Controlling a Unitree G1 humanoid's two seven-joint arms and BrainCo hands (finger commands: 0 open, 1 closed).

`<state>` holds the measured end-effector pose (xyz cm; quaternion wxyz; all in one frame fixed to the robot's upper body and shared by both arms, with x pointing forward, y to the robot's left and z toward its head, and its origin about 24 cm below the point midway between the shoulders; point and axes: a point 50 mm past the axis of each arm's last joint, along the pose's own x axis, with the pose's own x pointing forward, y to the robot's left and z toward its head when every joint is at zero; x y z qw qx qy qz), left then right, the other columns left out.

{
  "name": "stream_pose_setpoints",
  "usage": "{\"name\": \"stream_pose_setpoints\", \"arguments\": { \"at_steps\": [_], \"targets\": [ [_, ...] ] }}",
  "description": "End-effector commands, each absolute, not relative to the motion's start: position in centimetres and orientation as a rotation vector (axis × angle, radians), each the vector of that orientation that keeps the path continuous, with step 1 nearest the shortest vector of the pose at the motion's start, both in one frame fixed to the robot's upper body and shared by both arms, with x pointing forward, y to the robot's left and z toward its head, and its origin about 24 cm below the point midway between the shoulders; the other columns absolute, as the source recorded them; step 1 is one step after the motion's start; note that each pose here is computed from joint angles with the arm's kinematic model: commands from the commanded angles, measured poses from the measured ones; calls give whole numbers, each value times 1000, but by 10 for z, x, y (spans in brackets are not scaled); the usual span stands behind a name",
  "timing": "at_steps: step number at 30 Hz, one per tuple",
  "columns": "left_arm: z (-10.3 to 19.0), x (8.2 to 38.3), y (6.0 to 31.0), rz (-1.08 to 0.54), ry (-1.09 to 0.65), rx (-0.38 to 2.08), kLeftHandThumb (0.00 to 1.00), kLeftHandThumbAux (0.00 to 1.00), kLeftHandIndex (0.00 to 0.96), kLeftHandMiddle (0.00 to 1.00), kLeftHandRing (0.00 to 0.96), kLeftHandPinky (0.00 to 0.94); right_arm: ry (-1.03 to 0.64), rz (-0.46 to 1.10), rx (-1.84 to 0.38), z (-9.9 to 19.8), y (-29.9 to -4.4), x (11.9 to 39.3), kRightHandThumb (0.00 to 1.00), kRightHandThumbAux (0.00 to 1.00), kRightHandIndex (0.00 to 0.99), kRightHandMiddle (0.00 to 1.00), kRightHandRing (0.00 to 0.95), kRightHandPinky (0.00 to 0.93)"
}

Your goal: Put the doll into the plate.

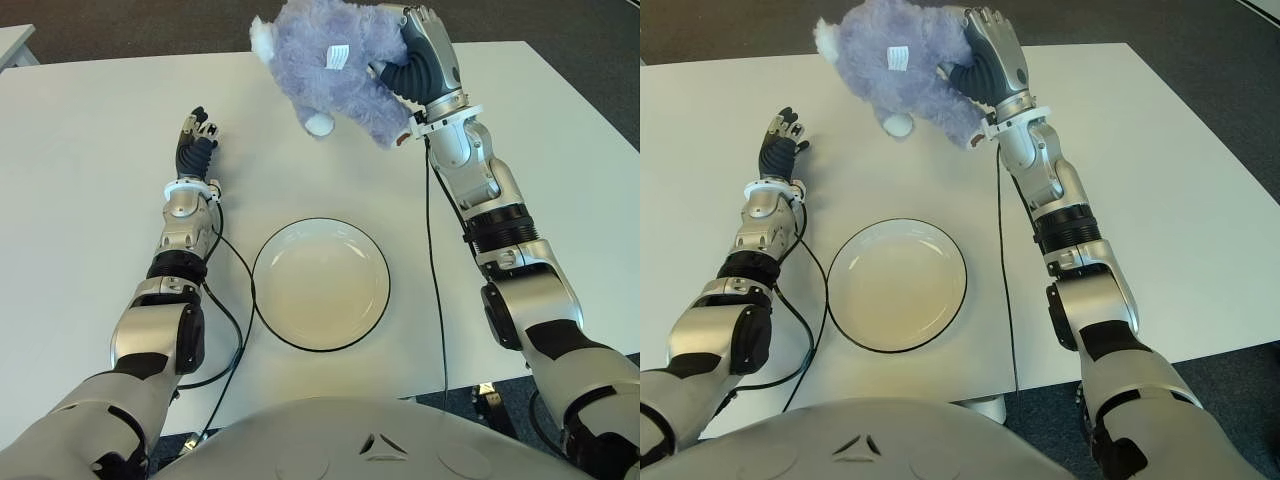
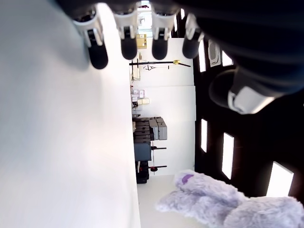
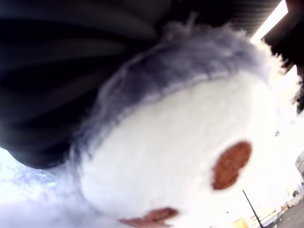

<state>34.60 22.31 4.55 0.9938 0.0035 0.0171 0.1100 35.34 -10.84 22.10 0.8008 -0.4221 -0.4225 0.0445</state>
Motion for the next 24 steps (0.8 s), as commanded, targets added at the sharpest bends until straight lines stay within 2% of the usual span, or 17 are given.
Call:
{"name": "stream_pose_setpoints", "arguments": {
  "at_steps": [1,24],
  "targets": [
    [18,334,220,232,155,-8,584,409,0,0,0,71,-924,109,-878,220,-109,348,706,713,440,808,824,808],
    [19,336,222,236,157,-3,587,423,0,0,0,67,-1010,178,-850,220,-112,330,706,714,440,787,793,781]
  ]
}}
